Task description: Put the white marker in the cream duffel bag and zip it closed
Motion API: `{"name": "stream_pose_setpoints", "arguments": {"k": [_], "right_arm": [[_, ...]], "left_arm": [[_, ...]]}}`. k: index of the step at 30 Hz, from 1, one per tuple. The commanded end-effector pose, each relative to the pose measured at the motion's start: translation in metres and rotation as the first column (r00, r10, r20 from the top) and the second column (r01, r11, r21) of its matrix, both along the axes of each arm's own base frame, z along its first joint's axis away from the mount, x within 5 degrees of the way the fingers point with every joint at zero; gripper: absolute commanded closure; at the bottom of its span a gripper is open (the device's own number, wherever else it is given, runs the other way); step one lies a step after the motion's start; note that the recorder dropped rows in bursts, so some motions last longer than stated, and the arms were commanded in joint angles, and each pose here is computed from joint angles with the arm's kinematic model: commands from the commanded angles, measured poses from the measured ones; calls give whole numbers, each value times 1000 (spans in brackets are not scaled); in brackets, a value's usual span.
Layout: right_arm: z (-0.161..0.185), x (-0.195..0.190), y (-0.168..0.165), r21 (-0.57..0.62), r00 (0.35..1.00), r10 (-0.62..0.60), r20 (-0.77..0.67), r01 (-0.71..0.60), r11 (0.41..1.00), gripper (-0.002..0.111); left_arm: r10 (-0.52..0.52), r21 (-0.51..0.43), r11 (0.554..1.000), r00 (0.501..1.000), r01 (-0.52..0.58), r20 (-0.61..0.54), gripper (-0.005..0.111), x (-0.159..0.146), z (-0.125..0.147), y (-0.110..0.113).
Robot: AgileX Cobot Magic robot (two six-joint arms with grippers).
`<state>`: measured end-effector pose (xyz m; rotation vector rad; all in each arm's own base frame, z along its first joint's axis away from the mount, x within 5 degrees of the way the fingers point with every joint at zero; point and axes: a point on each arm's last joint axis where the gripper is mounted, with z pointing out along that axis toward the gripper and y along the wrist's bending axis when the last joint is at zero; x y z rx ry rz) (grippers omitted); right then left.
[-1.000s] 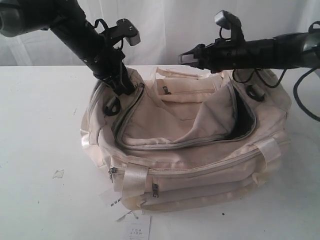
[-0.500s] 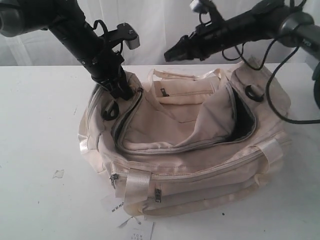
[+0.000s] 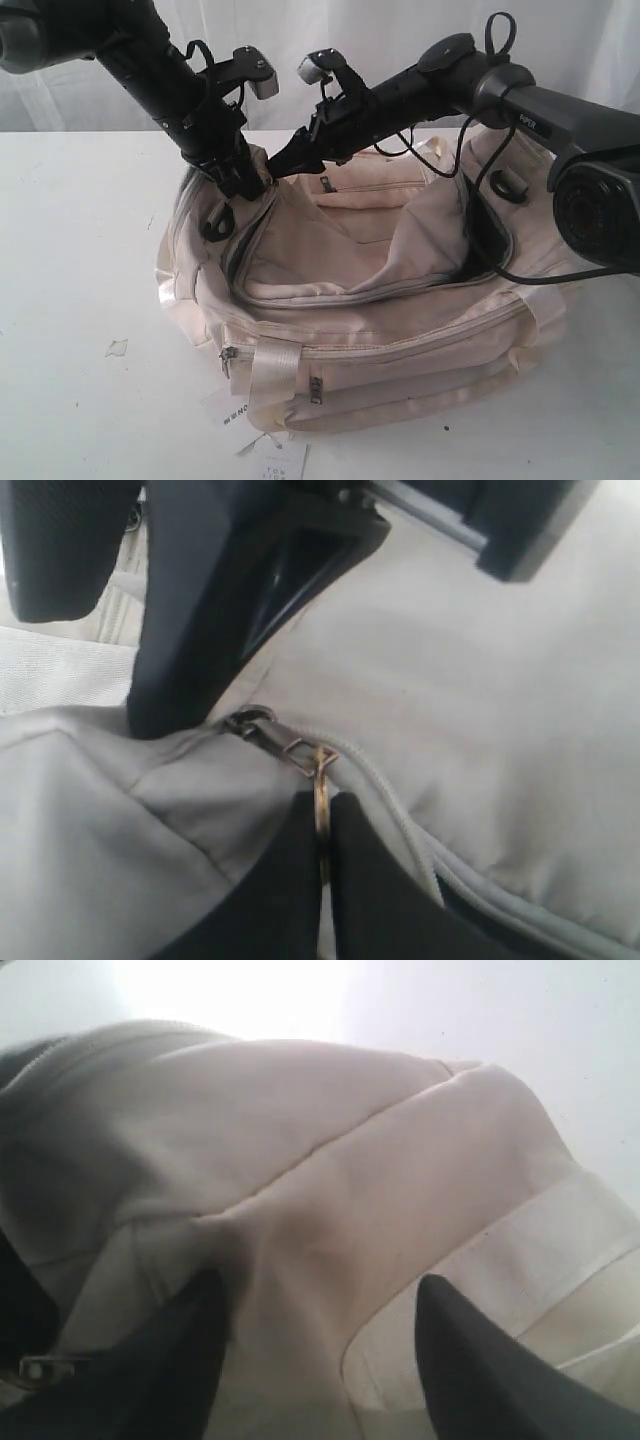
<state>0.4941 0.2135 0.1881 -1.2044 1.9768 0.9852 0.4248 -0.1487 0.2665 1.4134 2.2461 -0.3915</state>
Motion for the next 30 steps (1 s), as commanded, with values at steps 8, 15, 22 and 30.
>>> {"name": "stream_pose_setpoints", "arguments": {"k": [8,15,22,30], "right_arm": [[8,-6,2,12,993,98,64,-99,995,57],[8,-10,2,0,978,174,117,-176,984,57],[26,-12,2,-1,967,186,173,-189,982,57],[34,-13,2,10,961,190,200,-196,981,57]], "left_arm": [[-40,2,999,999,40,-6,107,-5,6,-2],[-59,7,998,998,58,3,107,-5,5,-2],[-95,35,995,995,95,19,107,-5,4,0],[-102,80,992,994,100,24,107,-5,2,3]]}}
